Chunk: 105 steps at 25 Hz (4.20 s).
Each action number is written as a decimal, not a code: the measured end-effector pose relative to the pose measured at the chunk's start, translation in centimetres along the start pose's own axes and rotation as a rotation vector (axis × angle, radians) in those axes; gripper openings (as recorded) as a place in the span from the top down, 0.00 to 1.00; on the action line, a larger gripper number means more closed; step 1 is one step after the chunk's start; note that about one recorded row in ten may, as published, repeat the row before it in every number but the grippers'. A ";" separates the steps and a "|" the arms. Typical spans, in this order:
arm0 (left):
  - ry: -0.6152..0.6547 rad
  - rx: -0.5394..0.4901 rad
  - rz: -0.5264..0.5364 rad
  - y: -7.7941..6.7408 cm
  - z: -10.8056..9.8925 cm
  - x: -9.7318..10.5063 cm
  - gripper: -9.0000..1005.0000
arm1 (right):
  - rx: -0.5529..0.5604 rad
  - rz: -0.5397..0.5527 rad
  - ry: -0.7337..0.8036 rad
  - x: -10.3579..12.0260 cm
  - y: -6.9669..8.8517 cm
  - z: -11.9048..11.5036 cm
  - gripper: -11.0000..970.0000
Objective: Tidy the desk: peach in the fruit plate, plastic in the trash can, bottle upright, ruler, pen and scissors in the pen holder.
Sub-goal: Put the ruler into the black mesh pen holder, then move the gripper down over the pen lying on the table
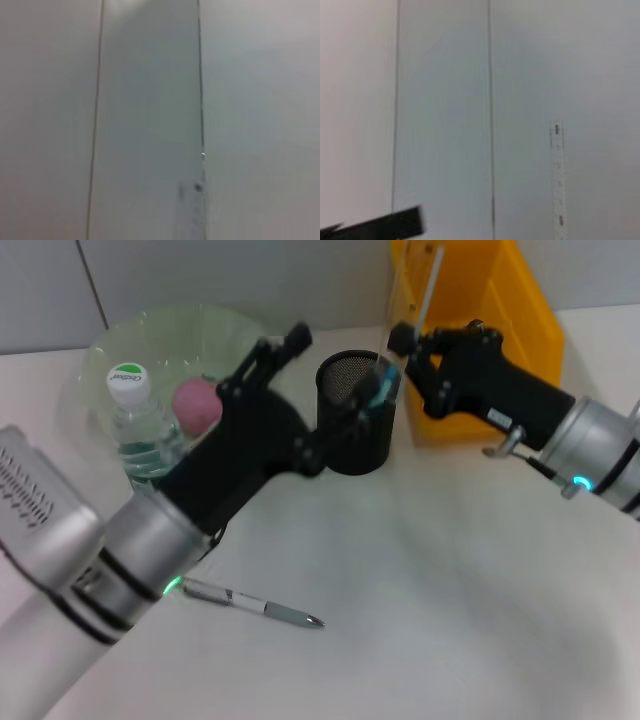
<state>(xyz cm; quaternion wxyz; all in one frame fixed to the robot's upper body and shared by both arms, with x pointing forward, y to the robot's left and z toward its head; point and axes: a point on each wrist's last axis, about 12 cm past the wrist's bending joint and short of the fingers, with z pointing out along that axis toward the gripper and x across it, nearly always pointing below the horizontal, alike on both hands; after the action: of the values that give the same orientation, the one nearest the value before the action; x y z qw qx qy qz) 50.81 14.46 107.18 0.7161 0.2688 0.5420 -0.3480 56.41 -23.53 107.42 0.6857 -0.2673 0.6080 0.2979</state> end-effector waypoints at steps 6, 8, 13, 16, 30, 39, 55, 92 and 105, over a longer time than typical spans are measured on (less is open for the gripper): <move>0.035 0.028 -0.038 0.3 -2.1 0.8 0.19 | 0.043 -0.004 0.017 -0.4 -0.7 2.2 0.96; 0.042 0.017 -0.044 0.2 -2.5 1.0 0.19 | 0.055 0.002 0.022 -0.4 -0.9 2.8 0.96; 0.072 0.011 -0.058 0.0 -3.3 1.5 0.19 | 0.065 -0.001 0.059 -0.4 -1.1 4.3 0.95; 0.123 0.016 -0.074 0.1 -3.6 2.0 0.19 | 0.052 0.001 0.069 -0.4 -0.9 4.8 0.95; 0.216 -0.059 -0.139 1.9 -6.7 2.9 0.19 | 0.062 0.012 0.121 0.3 -0.7 5.3 0.93; 0.190 -0.047 -0.140 1.5 -6.4 2.7 0.19 | 0.075 0.013 0.171 0.4 -0.8 6.8 0.92; 0.172 -0.040 -0.149 1.3 -6.1 2.6 0.20 | 0.091 0.026 0.215 1.0 -0.8 6.8 0.90; 0.383 0.243 -0.223 6.2 -10.0 -0.7 0.20 | -0.352 0.210 0.296 -4.1 -1.5 -6.4 0.17; 0.604 0.385 -0.153 8.1 -8.8 -3.2 0.21 | -0.469 0.228 0.491 -3.8 -0.9 -5.3 0.17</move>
<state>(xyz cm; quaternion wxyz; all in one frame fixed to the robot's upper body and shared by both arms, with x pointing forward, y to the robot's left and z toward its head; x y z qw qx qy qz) 51.51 26.84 107.97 0.4319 0.4478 0.6724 -0.4011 53.20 -28.35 110.53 0.4015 -0.4116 0.6956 0.4307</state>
